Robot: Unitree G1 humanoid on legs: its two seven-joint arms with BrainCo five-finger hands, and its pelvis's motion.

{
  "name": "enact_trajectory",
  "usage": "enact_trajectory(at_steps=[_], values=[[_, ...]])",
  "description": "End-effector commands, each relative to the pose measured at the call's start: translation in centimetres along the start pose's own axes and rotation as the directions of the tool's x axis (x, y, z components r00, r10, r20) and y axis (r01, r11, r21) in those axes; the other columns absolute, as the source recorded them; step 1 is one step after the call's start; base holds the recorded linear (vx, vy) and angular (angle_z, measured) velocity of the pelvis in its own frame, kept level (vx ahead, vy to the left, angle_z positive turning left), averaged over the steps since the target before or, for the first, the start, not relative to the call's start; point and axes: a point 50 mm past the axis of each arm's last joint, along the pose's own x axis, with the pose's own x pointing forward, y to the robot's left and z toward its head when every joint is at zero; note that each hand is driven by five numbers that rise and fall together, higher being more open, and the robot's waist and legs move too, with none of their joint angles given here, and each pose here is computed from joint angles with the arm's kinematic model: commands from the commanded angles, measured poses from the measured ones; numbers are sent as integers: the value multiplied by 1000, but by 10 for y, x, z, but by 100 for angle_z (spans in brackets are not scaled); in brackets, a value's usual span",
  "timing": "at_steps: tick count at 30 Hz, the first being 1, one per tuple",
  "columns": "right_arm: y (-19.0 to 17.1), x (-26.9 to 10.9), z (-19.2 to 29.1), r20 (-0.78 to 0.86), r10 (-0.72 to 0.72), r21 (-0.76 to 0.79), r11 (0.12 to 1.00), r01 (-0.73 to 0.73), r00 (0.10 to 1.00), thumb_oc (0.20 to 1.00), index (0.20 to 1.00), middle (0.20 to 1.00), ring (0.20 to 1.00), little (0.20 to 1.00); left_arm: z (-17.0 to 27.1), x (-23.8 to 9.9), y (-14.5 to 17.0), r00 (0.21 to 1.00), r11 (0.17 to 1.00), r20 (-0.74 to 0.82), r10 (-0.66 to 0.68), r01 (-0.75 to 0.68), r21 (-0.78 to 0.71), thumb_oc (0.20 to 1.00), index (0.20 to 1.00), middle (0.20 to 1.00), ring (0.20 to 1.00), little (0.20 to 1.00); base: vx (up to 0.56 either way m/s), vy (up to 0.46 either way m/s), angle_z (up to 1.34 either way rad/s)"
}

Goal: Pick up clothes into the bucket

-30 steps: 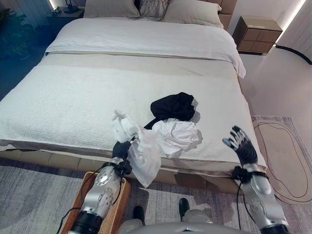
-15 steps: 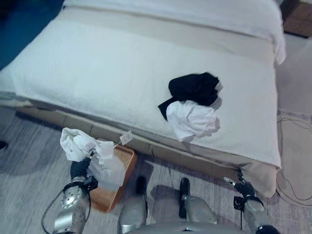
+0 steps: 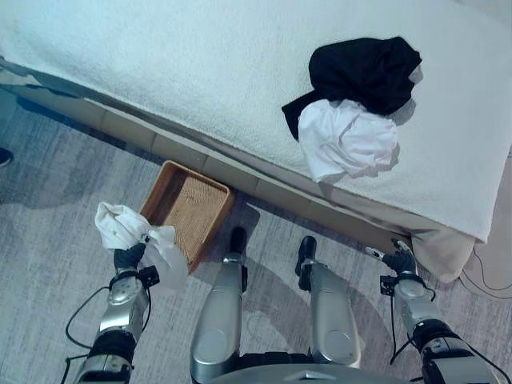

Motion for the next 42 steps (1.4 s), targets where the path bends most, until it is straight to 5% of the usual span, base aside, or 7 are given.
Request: enact_trajectory(at_steps=[1, 12, 21, 31, 40, 41, 42], values=[[-9, -1, 13, 91, -45, 19, 999, 43, 995, 1000, 1000, 1000, 1000, 1000, 18, 8, 24, 987, 989, 85, 133, -138, 47, 1000, 1000, 1000, 1000, 1000, -57, 11, 9], [-6, -16, 124, 531, -206, 179, 975, 129, 822, 1000, 1000, 1000, 1000, 1000, 33, 20, 26, 940, 932, 101, 325, -337, 136, 1000, 1000, 1000, 1000, 1000, 1, -3, -1], [-28, -8, 198, 609, -339, 273, 939, 212, 717, 1000, 1000, 1000, 1000, 1000, 28, 20, 22, 944, 899, 105, 313, -330, 289, 1000, 1000, 1000, 1000, 1000, 2, 1, 0], [-74, 9, 273, 583, -418, 229, 907, 352, 697, 1000, 1000, 1000, 1000, 1000, 12, 6, -16, 990, 952, 89, 108, -129, 278, 1000, 1000, 1000, 1000, 1000, 11, -15, 6], [-105, 30, 253, 453, -386, -29, 894, 447, 803, 1000, 1000, 1000, 1000, 1000, 9, -22, -61, 980, 980, 126, -151, 132, 149, 1000, 1000, 1000, 1000, 1000, 13, -77, 24], [-113, 33, 245, 418, -370, -87, 893, 442, 829, 733, 733, 733, 733, 733, 4, -28, -65, 973, 975, 114, -198, 184, 124, 1000, 1000, 1000, 1000, 1000, 8, -98, 27], [-113, 33, 245, 418, -370, -87, 893, 442, 829, 733, 733, 733, 733, 733, 4, -29, -65, 973, 975, 114, -199, 185, 124, 1000, 1000, 1000, 1000, 1000, 8, -108, 28]])
